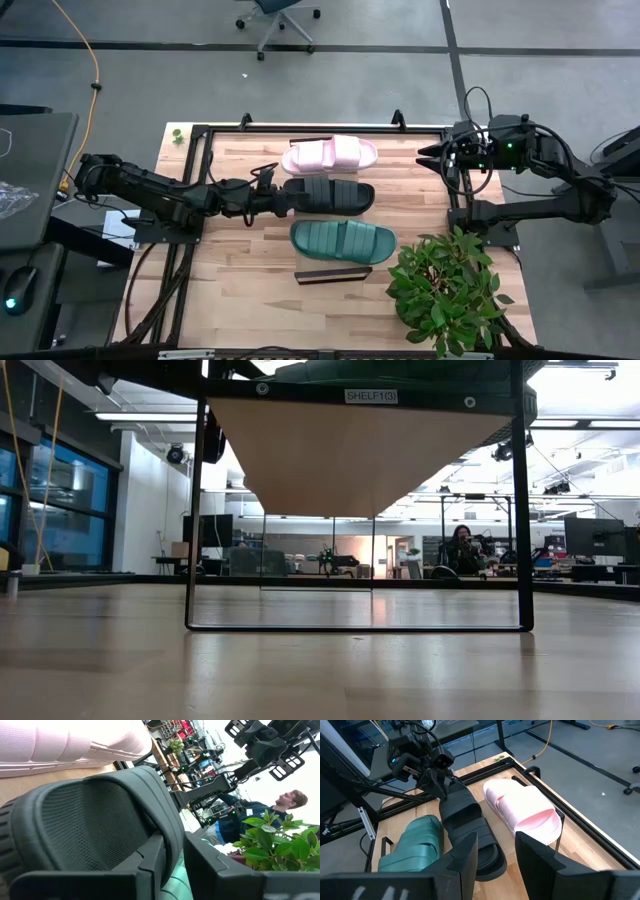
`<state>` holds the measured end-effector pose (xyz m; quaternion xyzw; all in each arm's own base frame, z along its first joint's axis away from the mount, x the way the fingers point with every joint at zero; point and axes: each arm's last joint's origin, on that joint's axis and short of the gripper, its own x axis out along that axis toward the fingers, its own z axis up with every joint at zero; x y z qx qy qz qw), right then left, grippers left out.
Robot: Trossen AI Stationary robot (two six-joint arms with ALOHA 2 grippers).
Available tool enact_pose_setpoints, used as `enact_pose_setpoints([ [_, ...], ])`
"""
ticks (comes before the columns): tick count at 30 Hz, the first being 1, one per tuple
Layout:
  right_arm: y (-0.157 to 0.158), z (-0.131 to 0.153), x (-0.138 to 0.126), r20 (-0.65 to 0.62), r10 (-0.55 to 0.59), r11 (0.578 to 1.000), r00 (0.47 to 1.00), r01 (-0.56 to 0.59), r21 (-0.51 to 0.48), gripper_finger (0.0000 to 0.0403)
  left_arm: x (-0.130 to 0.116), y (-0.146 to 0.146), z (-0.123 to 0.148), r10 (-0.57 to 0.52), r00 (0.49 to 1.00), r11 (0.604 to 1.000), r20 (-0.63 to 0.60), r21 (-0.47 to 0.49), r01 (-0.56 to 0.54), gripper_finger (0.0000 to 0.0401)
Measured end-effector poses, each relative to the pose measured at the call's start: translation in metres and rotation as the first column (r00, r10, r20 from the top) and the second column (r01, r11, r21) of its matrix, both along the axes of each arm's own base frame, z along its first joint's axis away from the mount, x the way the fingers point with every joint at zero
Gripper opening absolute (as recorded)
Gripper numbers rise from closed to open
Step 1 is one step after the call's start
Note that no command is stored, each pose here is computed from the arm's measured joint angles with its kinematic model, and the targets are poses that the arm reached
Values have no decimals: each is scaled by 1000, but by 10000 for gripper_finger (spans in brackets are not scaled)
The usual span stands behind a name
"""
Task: Pick and place slippers onto the shelf
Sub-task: Put the black pair of slippers on the shelf
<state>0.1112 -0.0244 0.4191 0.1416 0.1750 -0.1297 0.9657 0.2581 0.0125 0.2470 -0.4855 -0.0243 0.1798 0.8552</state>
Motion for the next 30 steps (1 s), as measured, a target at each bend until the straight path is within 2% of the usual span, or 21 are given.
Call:
enact_pose_setpoints([
  [15,0,0,0,0,0,1000,1000,0,3,123,0,0,0,-3,1000,1000,-6,27,3,102],
  [30,0,0,0,1,10,1000,1000,-10,8,123,-11,0,11,-9,1000,997,-14,77,10,162],
])
